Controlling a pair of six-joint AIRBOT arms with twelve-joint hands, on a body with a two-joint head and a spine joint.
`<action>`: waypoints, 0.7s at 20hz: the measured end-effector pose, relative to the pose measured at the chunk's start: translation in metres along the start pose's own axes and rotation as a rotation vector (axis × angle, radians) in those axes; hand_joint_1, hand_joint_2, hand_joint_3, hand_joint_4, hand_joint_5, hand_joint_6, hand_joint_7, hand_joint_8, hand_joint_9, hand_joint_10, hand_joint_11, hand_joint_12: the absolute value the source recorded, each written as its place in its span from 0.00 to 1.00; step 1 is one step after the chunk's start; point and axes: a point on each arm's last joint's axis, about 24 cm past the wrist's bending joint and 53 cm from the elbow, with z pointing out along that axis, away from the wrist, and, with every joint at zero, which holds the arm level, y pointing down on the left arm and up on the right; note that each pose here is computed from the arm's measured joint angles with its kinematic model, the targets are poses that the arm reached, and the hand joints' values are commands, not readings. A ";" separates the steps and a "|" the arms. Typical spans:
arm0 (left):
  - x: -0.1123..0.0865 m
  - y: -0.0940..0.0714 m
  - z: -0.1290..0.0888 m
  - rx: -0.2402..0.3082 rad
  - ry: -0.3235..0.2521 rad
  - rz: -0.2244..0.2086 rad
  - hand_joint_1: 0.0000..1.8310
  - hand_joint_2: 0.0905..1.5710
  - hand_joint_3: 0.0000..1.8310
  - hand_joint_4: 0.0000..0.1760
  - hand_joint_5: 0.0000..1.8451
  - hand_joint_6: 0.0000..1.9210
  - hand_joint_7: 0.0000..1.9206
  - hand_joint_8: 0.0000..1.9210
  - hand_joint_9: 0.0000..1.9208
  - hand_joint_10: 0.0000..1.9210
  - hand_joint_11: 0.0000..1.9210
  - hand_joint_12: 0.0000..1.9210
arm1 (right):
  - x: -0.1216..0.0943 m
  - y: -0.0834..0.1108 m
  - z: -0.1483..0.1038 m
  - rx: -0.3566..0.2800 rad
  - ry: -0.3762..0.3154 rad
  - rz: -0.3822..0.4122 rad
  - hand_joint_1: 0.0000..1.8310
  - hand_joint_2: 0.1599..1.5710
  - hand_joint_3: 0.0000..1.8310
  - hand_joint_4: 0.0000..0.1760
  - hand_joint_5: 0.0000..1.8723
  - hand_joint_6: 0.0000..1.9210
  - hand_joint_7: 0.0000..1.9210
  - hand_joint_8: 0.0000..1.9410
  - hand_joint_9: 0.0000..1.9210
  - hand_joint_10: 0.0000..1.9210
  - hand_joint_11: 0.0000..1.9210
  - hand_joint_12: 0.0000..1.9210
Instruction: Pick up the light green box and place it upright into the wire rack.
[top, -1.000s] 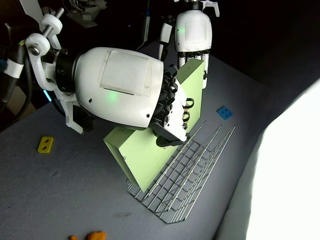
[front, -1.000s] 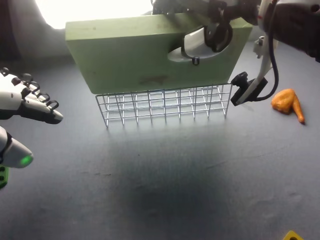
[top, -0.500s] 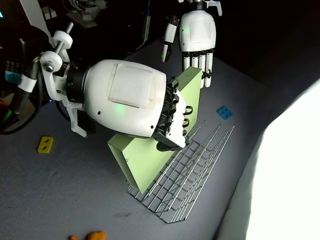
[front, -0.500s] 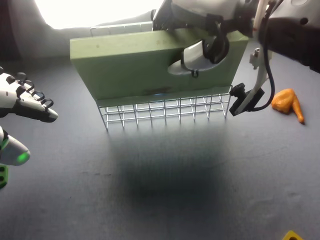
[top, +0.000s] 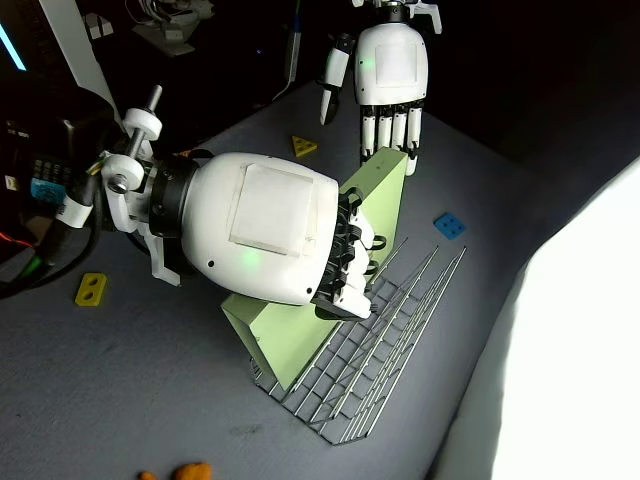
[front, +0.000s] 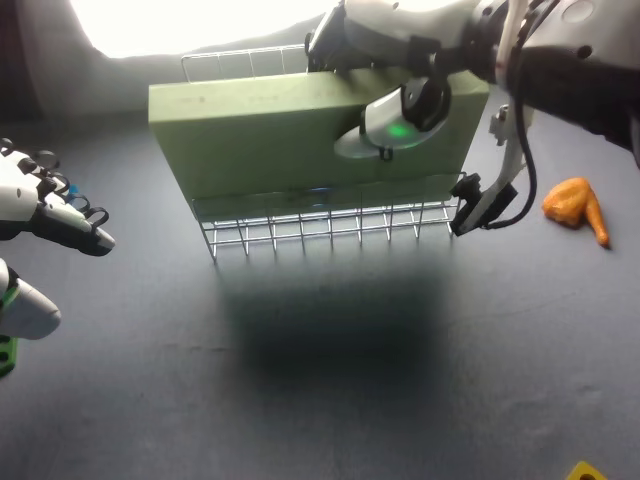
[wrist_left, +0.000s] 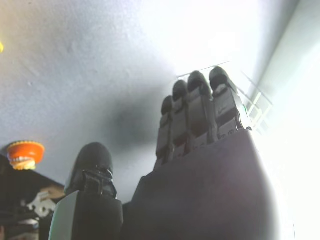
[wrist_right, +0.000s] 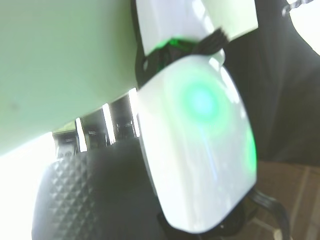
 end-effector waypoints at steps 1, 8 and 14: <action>0.000 0.000 0.000 0.000 0.000 0.000 0.09 0.81 0.00 0.00 0.07 0.00 0.11 0.00 0.09 0.00 0.00 0.08 | 0.002 0.000 0.002 0.001 0.002 0.004 0.75 0.68 0.00 0.00 0.50 0.45 0.52 0.51 0.47 0.70 0.35 0.79; 0.000 -0.002 0.001 0.003 0.001 0.004 0.10 0.81 0.00 0.00 0.07 0.00 0.11 0.00 0.08 0.00 0.00 0.07 | 0.004 -0.016 0.009 0.030 0.004 0.023 0.75 0.67 0.00 0.00 0.49 0.46 0.53 0.50 0.47 0.69 0.36 0.78; 0.000 -0.002 0.001 0.003 0.003 0.005 0.10 0.81 0.00 0.00 0.06 0.00 0.10 0.00 0.08 0.00 0.00 0.07 | 0.015 -0.017 0.013 0.013 0.016 0.031 0.75 0.67 0.00 0.00 0.49 0.46 0.53 0.49 0.47 0.68 0.36 0.77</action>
